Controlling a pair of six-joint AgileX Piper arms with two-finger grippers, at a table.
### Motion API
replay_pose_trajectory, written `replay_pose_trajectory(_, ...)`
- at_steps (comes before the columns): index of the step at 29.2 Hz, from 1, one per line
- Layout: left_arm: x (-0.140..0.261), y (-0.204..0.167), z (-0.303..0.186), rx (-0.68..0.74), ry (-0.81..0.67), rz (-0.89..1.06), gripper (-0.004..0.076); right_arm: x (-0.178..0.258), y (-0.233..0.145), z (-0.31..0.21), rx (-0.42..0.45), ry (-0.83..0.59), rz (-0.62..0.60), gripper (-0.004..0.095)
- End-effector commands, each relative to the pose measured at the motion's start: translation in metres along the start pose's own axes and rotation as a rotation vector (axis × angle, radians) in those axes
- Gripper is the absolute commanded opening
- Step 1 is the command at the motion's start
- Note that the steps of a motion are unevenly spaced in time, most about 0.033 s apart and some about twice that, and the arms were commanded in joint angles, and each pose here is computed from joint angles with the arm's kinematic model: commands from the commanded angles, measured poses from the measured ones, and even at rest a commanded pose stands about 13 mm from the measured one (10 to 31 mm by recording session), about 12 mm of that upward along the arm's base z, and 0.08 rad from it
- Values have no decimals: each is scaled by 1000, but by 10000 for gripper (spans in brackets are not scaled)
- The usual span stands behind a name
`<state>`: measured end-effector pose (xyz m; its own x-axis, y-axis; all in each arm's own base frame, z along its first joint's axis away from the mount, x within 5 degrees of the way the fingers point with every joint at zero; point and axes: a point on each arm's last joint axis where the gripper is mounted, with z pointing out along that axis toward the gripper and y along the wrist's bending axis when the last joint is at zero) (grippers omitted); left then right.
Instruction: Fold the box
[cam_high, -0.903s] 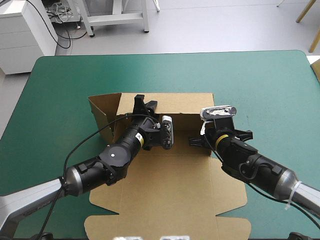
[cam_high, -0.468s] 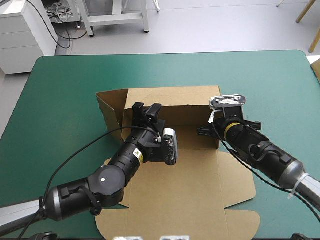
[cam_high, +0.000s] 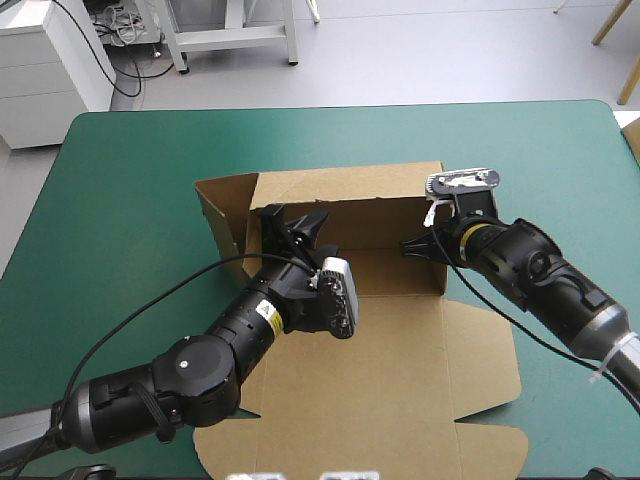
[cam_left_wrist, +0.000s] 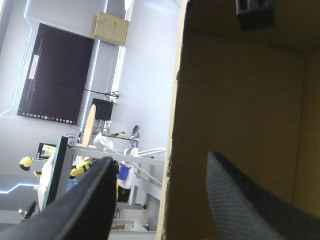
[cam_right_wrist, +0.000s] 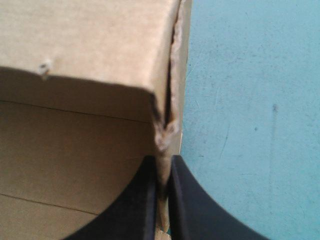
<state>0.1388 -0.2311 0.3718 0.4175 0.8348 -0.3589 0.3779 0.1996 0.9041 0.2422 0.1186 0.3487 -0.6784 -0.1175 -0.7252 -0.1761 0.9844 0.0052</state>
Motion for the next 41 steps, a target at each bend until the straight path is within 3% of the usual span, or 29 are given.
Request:
replay_pose_trajectory(1,-5,41,-12,-70,-22,-81,397,-21,-14,-18,-13,-40,0,-21)
replay_pose_trajectory(6,13,81,-4,-66,69,-226,383,-29,-30,-17,-8,53,4,-22)
replay_pose_trajectory(12,59,106,16,81,285,-429,346,-40,-43,-3,8,183,-8,-22)
replay_pose_trajectory(19,102,119,14,129,348,-766,215,-57,-48,35,20,280,-43,-22)
replay_pose_trajectory(24,115,120,-8,106,348,-863,115,-66,-44,73,9,327,-80,-22)
replay_pose_trajectory(29,121,104,-40,77,315,-905,0,-67,-41,109,8,376,-94,-22)
replay_pose_trajectory(41,142,-3,-144,64,209,-987,-8,-63,-37,160,-10,445,-156,-22)
